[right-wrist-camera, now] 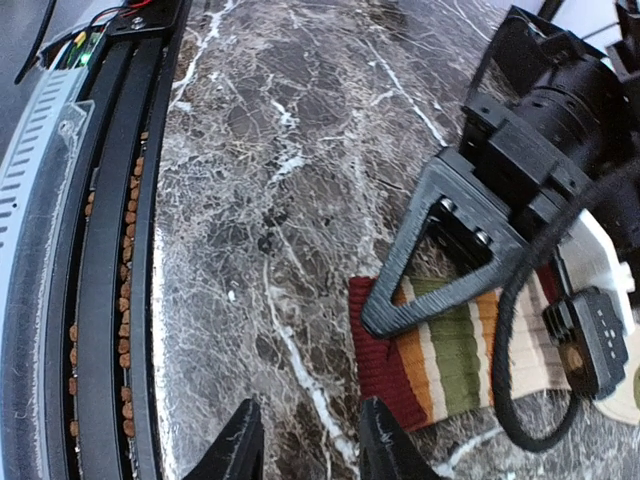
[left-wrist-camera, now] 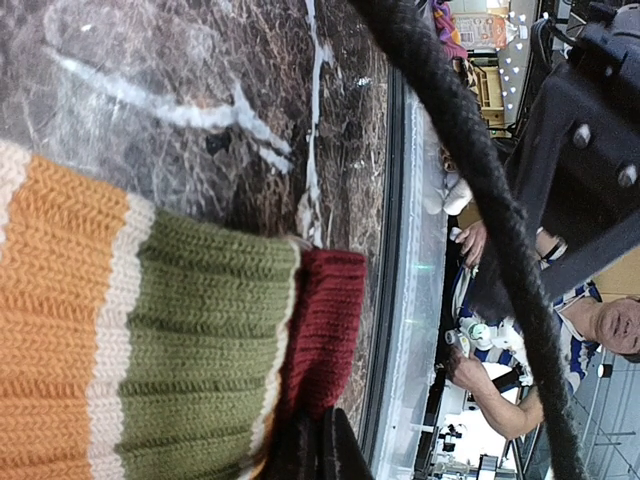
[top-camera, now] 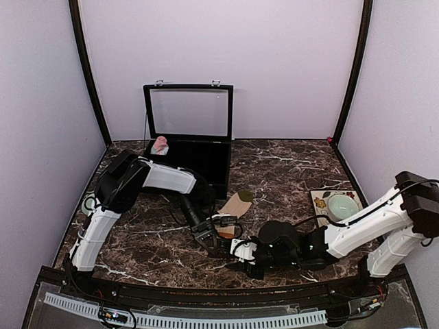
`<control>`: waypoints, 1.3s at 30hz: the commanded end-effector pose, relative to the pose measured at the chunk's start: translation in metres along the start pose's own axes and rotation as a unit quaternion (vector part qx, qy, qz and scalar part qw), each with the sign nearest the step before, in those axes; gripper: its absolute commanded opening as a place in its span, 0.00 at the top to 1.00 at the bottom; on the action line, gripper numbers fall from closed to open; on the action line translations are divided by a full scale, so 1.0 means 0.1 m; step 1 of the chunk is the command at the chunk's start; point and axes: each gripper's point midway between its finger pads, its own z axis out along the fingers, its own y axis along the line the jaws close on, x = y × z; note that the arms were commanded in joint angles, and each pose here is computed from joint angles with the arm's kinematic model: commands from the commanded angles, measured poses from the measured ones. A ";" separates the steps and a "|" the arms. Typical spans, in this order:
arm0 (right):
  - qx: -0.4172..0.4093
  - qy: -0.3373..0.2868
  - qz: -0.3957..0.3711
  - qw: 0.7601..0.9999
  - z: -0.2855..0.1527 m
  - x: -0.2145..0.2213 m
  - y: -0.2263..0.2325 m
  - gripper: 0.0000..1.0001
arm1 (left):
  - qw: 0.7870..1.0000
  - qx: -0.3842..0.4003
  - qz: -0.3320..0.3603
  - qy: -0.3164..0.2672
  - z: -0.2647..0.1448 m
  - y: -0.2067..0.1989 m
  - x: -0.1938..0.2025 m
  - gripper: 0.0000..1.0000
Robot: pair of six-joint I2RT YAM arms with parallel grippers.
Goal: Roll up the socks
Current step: Roll the sock at the center of the board.
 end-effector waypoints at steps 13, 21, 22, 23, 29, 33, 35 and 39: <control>-0.029 -0.003 -0.027 0.999 0.42 0.04 -0.13 0.75 | 0.997 -0.057 -0.017 0.054 0.07 0.57 0.31 1.00; -0.024 0.018 -0.015 0.999 0.48 0.28 -0.17 0.75 | 0.997 -0.059 -0.013 0.058 0.06 0.57 0.32 1.00; -0.025 0.022 -0.014 0.999 0.49 0.32 -0.16 0.76 | 0.997 -0.058 -0.012 0.058 0.07 0.56 0.32 1.00; -0.027 0.024 -0.014 0.999 0.49 0.34 -0.16 0.78 | 0.997 -0.058 -0.010 0.057 0.06 0.56 0.32 1.00; -0.028 0.043 -0.001 0.999 0.52 0.50 -0.14 1.00 | 0.997 -0.055 0.014 0.050 0.04 0.47 0.31 0.89; -0.041 0.046 0.019 0.998 0.49 0.55 -0.09 1.00 | 0.994 -0.086 0.060 0.021 -0.09 0.36 0.18 0.75; -0.050 0.048 0.037 0.997 0.48 0.56 -0.06 1.00 | 0.989 -0.114 0.090 0.003 -0.20 0.29 0.08 0.68; -0.064 0.071 0.088 0.992 0.52 0.68 -0.05 1.00 | 0.974 -0.176 0.143 -0.020 -0.43 0.15 -0.01 0.33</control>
